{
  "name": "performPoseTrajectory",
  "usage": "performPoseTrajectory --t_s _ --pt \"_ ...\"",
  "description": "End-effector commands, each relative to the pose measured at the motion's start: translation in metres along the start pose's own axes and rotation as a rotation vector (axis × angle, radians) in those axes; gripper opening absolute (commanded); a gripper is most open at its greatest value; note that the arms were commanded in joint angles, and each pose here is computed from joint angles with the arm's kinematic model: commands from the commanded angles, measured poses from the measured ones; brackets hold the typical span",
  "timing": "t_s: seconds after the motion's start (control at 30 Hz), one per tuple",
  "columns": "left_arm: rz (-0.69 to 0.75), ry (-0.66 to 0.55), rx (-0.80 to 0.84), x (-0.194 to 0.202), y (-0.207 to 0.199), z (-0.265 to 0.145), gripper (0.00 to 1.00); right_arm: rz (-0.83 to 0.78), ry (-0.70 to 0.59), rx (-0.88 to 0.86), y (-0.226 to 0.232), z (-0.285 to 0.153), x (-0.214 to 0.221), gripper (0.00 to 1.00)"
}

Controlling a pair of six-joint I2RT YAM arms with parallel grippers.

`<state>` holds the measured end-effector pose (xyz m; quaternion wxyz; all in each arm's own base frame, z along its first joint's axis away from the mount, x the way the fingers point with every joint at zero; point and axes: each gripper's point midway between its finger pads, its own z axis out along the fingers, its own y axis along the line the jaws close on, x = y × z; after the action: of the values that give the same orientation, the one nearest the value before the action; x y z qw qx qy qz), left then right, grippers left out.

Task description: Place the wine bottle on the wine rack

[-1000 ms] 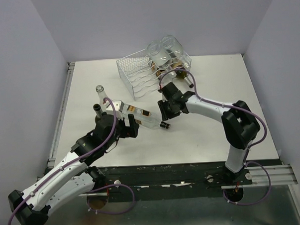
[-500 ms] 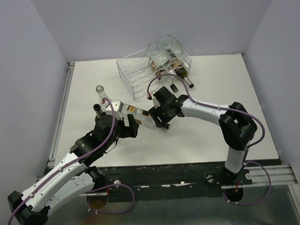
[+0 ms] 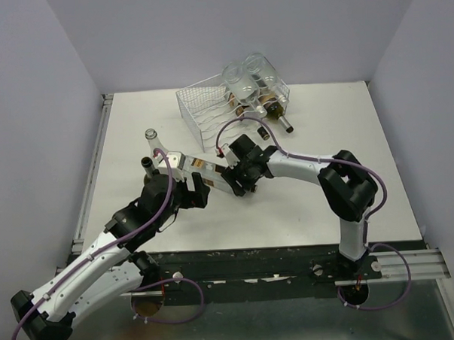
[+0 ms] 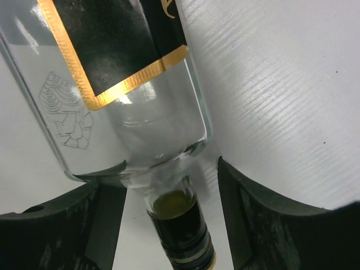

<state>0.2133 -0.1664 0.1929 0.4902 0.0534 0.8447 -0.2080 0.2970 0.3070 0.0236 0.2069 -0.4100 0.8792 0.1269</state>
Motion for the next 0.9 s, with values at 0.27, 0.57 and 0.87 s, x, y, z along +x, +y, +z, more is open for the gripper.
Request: performPoseTrajectory --t_s 0.27,0.57,0.87 --pt "0.005 -0.015 -0.004 -0.008 -0.002 0.000 0.99 -0.025 -0.041 -0.002 0.015 0.017 0.017 0.55" --pt "0.003 -0.015 -0.007 -0.008 0.000 -0.001 0.99 -0.038 -0.025 0.017 0.021 0.014 0.021 0.01" --pt "-0.018 -0.010 0.014 -0.004 -0.005 0.005 0.99 0.038 -0.132 -0.014 0.032 -0.018 0.011 0.00"
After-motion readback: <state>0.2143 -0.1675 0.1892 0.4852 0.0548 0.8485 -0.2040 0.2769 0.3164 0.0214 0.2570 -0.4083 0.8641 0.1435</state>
